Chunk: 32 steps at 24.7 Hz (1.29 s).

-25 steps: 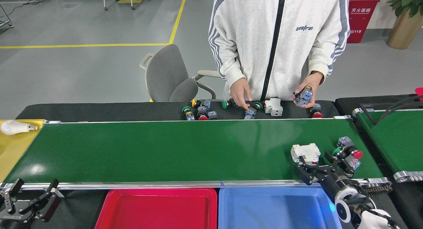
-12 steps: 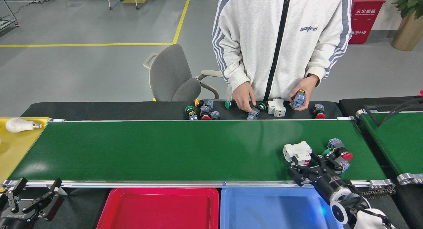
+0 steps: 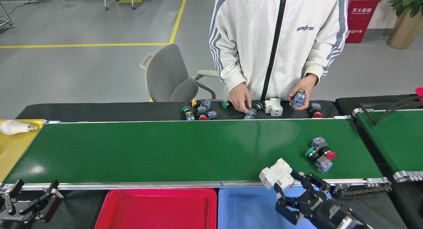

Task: Pick switch part from conveyor to tray
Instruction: 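Grasp the white switch block with the right gripper, drop into blue tray, then move the right gripper back and grasp a dark push-button unit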

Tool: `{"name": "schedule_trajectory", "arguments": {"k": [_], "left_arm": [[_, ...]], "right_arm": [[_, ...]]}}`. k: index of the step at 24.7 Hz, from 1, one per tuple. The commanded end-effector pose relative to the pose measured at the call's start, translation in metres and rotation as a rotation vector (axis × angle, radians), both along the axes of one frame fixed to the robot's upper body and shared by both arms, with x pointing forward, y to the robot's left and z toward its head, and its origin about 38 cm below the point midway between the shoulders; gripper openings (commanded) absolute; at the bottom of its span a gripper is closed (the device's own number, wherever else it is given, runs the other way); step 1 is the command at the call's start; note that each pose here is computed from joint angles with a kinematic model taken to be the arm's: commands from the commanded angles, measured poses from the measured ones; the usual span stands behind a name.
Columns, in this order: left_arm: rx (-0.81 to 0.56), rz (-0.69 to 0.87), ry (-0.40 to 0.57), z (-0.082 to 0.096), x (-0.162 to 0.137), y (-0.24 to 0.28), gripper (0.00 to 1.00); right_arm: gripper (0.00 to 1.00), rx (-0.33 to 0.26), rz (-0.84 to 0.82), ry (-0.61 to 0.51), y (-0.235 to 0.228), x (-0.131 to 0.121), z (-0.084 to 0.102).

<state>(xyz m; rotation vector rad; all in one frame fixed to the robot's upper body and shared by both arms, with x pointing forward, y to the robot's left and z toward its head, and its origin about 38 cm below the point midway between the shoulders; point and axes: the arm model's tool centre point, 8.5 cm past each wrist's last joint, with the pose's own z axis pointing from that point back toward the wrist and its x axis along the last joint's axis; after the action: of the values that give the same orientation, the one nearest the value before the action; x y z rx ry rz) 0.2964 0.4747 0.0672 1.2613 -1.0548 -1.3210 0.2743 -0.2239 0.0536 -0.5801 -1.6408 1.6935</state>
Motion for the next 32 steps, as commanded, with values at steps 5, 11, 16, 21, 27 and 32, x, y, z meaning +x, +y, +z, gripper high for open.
{"name": "schedule_trajectory", "arguments": {"k": [5, 11, 16, 21, 27, 32], "left_arm": [[0.023, 0.006, -0.026, 0.012, 0.002, 0.007, 1.00], [0.021, -0.005, -0.021, 0.011, 0.003, 0.004, 1.00], [0.020, -0.005, -0.017, 0.009, 0.003, 0.004, 1.00], [0.013, -0.032, -0.008, 0.004, 0.005, -0.006, 1.00], [0.007, -0.049, -0.004, 0.001, 0.007, -0.013, 1.00], [0.008, -0.049, -0.009, 0.003, 0.009, -0.013, 1.00]], "right_arm": [[1.00, 0.017, -0.157, -0.046, -0.031, 0.010, 0.011], [0.99, 0.008, -0.795, 0.006, -0.060, 0.029, -0.001], [0.99, -0.008, -0.775, -0.025, -0.052, 0.048, 0.009], [0.99, -0.076, -0.682, 0.040, -0.023, 0.084, 0.007], [0.99, -0.104, -0.617, 0.070, 0.009, 0.113, -0.001], [0.99, -0.091, -0.583, 0.070, 0.035, 0.131, 0.002]]}}
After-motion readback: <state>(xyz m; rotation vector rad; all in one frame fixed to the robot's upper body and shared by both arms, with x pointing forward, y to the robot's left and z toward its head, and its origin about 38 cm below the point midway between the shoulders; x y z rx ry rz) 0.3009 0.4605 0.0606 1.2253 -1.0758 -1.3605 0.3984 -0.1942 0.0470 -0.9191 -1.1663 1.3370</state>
